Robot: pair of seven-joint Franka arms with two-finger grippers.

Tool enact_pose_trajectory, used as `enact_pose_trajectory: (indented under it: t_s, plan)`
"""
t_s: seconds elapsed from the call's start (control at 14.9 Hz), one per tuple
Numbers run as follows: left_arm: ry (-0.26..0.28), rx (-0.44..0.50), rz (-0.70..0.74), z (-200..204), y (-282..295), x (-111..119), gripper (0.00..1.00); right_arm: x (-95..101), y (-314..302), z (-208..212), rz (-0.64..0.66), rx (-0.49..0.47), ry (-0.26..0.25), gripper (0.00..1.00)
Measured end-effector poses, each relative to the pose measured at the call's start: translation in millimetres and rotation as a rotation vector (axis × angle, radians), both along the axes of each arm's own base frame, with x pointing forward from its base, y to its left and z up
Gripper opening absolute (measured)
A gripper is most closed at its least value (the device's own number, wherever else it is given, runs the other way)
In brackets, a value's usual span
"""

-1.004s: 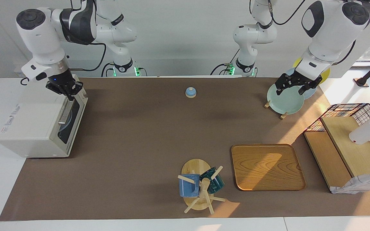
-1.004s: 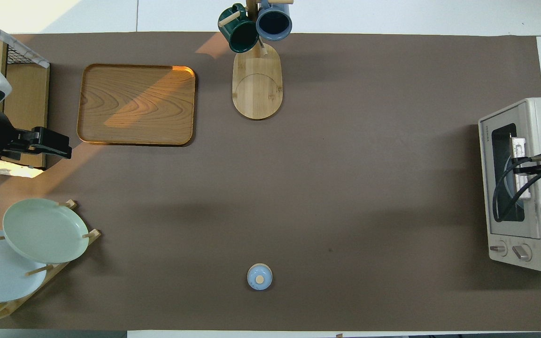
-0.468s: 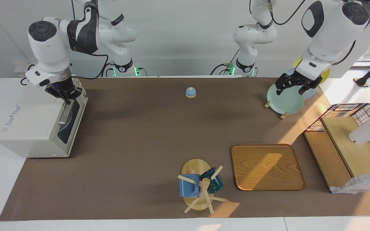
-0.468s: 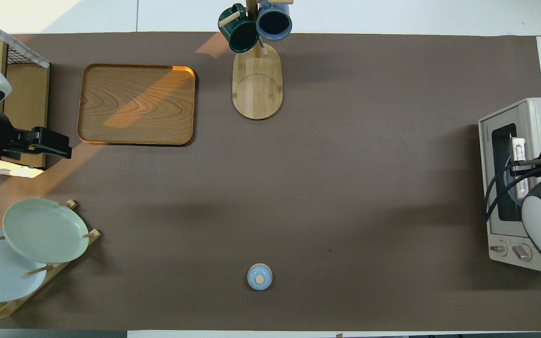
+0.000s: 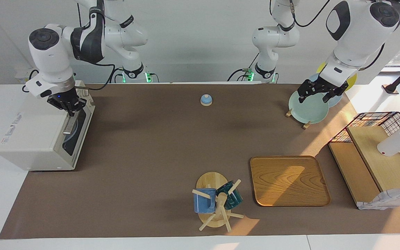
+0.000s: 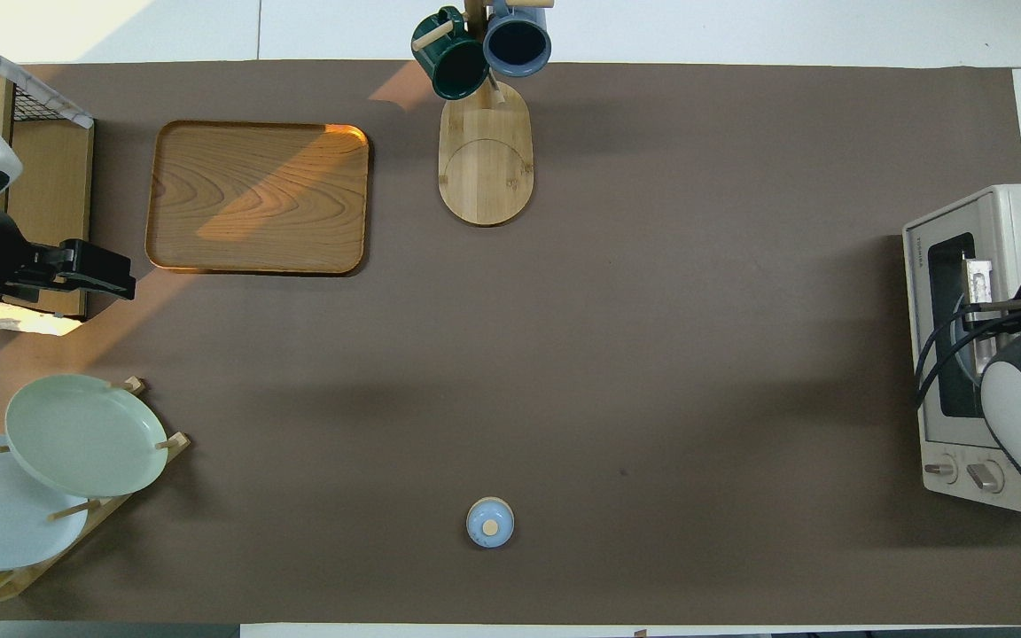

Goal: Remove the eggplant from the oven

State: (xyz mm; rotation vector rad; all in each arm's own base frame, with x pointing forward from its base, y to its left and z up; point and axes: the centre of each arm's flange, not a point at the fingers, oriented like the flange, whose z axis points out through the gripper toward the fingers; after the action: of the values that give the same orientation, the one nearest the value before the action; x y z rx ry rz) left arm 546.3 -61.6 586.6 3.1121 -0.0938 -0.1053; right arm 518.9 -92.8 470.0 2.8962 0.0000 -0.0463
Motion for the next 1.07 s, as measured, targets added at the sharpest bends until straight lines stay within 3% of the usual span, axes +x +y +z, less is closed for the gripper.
enact_pose_trajectory:
  t_s: [0.6, 1.07]
  plan:
    - [0.0, 0.0, 0.0, 0, 0, 0, 1.0, 2.5, 26, -6, 0.002, 0.001, -0.022, 0.01]
    - [0.0, 0.0, 0.0, 0, 0, 0, 1.0, 17.9, 93, -66, 0.026, 0.112, -0.053, 0.01]
